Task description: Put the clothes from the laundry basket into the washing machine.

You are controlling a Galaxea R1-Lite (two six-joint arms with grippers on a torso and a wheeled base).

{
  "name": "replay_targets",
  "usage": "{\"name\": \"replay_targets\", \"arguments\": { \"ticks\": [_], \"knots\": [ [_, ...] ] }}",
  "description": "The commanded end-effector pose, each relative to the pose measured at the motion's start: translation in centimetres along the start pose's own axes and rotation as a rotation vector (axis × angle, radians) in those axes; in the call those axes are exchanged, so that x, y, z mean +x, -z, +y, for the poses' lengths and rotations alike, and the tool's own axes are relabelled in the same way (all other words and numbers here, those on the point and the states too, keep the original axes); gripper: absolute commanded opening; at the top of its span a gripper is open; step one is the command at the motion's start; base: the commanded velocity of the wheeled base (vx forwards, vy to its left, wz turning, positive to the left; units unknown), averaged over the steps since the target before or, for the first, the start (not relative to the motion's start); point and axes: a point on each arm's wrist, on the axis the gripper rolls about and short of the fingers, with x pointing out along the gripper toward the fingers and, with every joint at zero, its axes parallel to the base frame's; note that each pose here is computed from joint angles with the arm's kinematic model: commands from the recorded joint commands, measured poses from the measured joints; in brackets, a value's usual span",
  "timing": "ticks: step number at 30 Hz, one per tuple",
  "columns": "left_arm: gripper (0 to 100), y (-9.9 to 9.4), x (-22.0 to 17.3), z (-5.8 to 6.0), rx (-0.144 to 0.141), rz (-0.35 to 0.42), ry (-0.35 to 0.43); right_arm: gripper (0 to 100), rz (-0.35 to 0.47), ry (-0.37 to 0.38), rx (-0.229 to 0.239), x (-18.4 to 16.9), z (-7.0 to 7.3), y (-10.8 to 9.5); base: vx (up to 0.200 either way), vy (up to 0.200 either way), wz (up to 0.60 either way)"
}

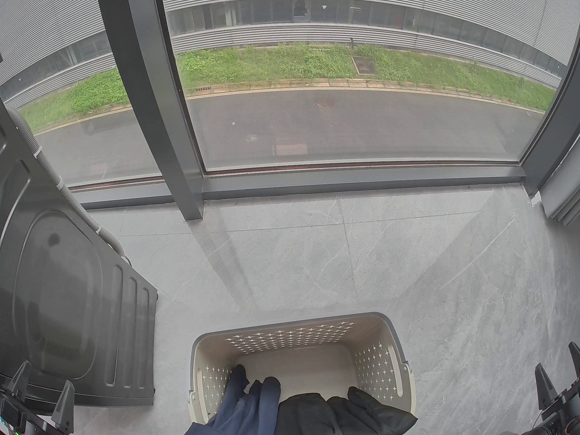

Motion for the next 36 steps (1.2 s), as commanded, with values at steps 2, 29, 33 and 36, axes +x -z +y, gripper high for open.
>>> {"name": "replay_targets", "arguments": {
  "ticks": [2,29,33,36],
  "knots": [
    [100,0.47,0.04,0.02,0.0,0.006,-0.001,100,0.003,0.0,-0.001,0.02,0.0,0.48,0.1,0.0,0.0],
    [100,0.47,0.04,0.02,0.0,0.006,-0.001,100,0.0,0.0,0.0,0.01,0.0,0.46,0.037,0.0,0.0],
    [100,0.47,0.04,0.02,0.0,0.006,-0.001,100,0.001,0.002,0.0,0.01,-0.01,0.48,0.0,0.0,0.0],
    [100,0.47,0.04,0.02,0.0,0.006,0.001,100,0.001,0.002,0.0,0.01,-0.01,0.48,0.0,0.0,0.0]
  ]
}}
